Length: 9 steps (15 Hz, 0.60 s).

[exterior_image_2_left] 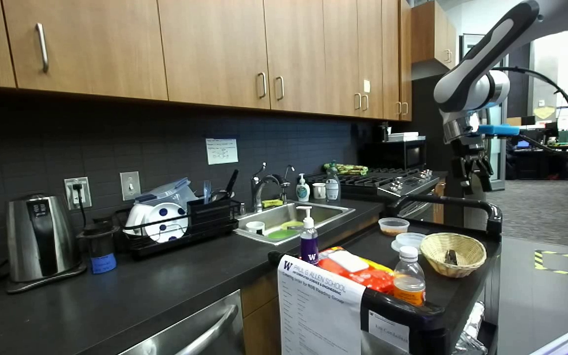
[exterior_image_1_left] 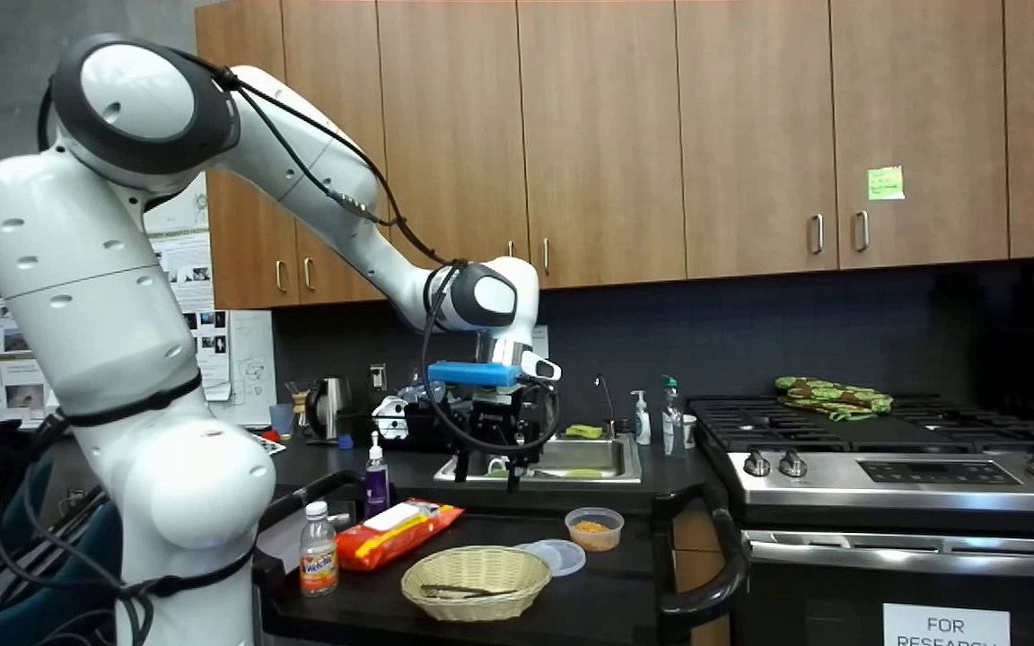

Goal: Move the bottle to the right

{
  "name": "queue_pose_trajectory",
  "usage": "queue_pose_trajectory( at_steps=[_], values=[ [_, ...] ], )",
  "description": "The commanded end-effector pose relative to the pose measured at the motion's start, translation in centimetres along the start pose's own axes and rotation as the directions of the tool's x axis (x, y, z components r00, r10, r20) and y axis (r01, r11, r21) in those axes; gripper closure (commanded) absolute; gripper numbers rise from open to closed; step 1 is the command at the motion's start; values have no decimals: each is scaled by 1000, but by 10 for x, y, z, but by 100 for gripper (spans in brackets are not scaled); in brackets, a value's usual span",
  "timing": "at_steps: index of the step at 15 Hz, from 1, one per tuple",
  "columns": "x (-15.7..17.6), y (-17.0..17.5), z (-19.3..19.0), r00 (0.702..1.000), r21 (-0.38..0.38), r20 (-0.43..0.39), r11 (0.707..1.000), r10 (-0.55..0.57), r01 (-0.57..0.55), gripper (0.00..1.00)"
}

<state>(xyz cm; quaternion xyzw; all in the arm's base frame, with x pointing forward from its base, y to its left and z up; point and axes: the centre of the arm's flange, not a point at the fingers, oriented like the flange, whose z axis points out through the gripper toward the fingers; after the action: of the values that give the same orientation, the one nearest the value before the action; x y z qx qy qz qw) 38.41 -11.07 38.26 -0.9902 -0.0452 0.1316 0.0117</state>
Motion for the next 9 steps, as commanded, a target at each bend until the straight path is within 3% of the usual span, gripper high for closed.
queue_pose_trajectory(
  at_steps=[1,9],
  values=[
    [0,0,0,1000,0,0,1000,0,0,0],
    [23,-43,-6,995,-6,-36,995,-98,97,0]
  ],
)
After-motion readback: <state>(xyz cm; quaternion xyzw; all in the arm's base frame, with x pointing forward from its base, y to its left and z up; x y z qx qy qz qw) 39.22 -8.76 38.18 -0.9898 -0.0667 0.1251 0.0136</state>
